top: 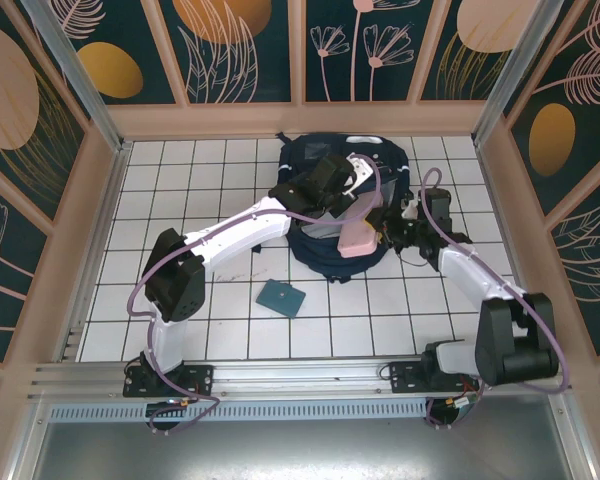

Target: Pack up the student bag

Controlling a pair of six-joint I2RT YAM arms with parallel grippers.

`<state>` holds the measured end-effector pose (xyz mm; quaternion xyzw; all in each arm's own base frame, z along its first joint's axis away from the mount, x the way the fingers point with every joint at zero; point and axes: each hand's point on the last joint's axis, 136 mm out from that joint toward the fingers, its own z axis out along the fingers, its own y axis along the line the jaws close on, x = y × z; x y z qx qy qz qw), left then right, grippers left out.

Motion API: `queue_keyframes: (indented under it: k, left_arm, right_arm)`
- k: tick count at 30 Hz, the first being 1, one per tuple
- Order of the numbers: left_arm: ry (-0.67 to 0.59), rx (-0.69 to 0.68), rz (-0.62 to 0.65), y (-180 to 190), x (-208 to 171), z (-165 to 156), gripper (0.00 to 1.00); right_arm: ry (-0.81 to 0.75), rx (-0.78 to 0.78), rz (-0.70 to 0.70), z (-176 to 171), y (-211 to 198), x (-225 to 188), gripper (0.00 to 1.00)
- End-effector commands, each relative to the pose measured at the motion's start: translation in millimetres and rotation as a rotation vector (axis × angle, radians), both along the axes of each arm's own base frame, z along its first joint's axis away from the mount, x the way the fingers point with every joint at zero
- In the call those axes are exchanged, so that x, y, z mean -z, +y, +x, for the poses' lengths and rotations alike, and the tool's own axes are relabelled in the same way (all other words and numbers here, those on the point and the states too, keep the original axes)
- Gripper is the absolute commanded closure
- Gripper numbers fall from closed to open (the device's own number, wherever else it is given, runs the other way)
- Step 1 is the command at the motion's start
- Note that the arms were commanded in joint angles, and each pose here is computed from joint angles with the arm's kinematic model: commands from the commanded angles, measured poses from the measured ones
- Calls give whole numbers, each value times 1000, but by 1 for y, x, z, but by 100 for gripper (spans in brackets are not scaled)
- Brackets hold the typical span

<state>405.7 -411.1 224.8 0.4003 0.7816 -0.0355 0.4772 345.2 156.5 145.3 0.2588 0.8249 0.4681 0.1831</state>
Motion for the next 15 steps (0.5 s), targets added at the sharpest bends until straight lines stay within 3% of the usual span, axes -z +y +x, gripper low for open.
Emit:
queue_keyframes:
  k: [1,9,15]
  left_arm:
    - [-128,20,-253,-5,-100,-4,100]
    - [-78,50,-293,-11,-98,-11,100]
    - [-55,61,-330,-13,-100,-15,100]
  right_arm:
    - [-205,146,31,57,-4,-45,76]
    - [-236,249,91,125,12,-40,77]
    - [-266,359,133,150,28,-32,76]
